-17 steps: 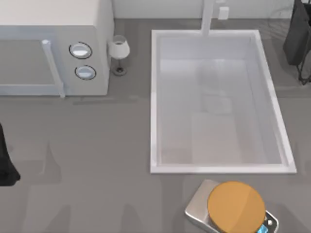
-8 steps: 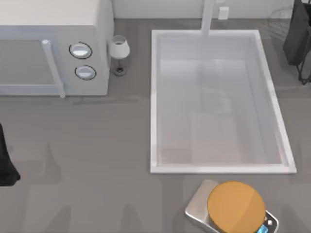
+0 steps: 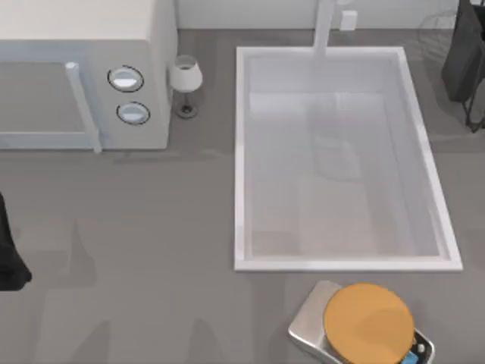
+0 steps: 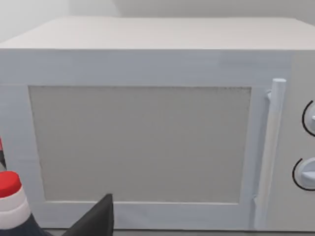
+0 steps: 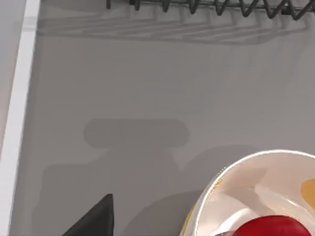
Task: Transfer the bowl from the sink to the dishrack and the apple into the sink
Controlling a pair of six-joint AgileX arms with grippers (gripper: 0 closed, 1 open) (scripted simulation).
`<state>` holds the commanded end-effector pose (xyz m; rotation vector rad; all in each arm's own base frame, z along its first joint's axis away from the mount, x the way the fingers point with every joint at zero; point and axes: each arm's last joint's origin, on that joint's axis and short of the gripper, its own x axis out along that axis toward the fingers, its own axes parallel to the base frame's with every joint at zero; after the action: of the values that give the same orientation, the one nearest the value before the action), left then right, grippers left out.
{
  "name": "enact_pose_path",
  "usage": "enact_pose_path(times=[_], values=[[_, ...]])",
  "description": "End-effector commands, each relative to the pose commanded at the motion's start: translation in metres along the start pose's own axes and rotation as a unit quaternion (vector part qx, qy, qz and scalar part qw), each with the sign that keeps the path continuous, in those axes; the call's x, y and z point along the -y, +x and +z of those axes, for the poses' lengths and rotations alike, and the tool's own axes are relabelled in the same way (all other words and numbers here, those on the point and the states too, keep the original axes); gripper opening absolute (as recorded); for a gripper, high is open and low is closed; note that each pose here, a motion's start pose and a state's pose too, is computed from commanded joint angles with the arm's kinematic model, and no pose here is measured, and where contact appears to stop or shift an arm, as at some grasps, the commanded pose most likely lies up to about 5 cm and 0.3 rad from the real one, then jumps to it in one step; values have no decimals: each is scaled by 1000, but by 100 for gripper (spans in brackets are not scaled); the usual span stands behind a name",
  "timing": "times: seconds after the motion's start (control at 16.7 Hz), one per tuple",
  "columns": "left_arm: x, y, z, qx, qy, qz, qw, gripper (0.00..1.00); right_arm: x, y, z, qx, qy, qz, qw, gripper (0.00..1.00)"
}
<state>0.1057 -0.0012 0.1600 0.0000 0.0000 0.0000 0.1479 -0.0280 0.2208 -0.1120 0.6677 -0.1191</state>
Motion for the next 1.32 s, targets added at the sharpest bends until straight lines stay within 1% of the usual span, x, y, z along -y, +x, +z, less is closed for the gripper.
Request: enact_pose_path(times=[0.12,0.24,0.42,0.6,0.72,0.84,1.2,1.32], values=[[0,0,0,0,0,0,1000,100,9,20,14,-99,-6,6,995,100],[0,0,0,0,0,0,1000,100,19,42,25,-190,-8,15,982,100],[0,0,0,0,0,0,1000,100,37,72,36,-300,-8,35,953,100],[0,0,0,0,0,0,1000,100,56,97,45,-382,-3,58,922,100],[0,0,0,0,0,0,1000,100,67,108,49,-416,0,70,907,100],[0,0,0,0,0,0,1000,100,72,113,49,-433,2,77,898,100],[0,0,0,0,0,0,1000,100,71,114,48,-434,0,78,897,100],[0,0,0,0,0,0,1000,100,69,123,37,-444,2,82,892,100]])
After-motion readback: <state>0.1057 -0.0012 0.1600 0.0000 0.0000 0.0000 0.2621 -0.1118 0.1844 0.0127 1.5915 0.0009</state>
